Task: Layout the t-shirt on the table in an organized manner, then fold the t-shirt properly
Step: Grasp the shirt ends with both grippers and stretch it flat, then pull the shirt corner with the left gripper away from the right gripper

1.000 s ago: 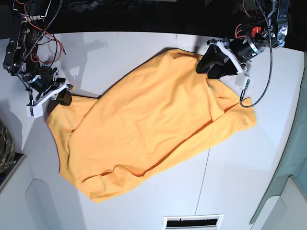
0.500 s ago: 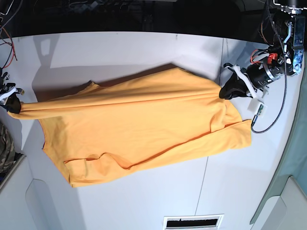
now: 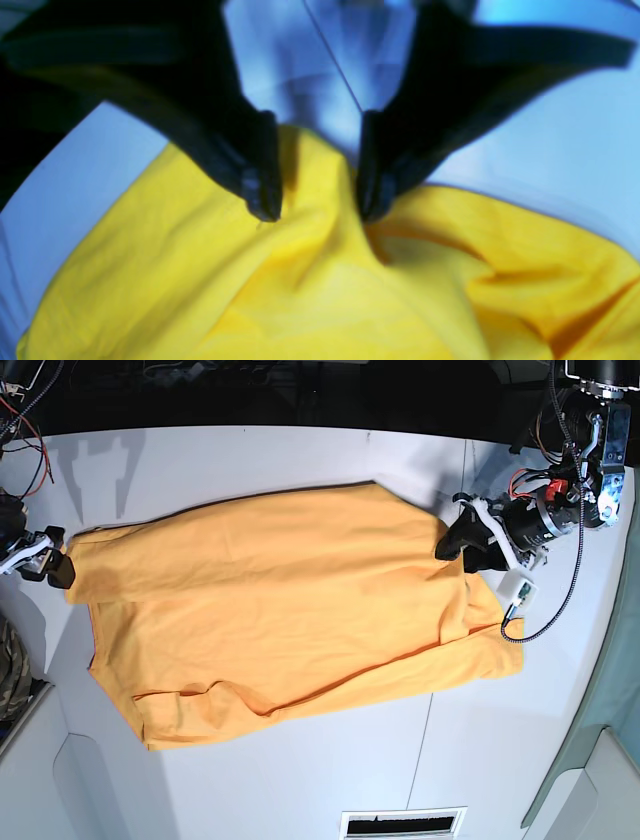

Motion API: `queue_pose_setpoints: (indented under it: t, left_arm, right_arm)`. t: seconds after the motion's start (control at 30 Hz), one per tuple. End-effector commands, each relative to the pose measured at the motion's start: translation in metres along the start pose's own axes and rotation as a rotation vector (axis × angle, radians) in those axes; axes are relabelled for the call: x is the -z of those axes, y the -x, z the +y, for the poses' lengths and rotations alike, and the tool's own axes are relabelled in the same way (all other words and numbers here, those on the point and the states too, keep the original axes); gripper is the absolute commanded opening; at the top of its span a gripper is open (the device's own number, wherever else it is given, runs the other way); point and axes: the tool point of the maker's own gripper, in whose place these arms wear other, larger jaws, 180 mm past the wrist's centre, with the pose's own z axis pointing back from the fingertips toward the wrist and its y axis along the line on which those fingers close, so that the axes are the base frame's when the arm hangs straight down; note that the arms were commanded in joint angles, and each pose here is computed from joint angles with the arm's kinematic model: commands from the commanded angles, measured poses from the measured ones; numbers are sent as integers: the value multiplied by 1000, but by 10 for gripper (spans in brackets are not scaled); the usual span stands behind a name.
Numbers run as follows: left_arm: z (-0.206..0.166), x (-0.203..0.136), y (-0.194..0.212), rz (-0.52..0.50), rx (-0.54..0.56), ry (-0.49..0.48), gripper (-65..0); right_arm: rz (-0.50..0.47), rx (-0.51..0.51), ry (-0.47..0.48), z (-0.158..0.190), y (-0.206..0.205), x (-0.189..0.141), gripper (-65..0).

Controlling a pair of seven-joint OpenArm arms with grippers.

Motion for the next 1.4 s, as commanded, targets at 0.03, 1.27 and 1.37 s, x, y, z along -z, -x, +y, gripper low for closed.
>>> queue_pose_setpoints:
  t: [0.03, 1.27, 1.37]
  left_arm:
    - [3, -6, -7, -2, -11, 11, -357]
    - [-46, 58, 26, 19, 51, 106, -360]
    - [-58, 62, 19, -17, 2, 139, -527]
  right_arm:
    - [-28, 0, 14, -8, -9, -1, -295]
    - [28, 227, 80, -50, 43, 46, -297]
    - [54, 225, 75, -48, 47, 45, -411]
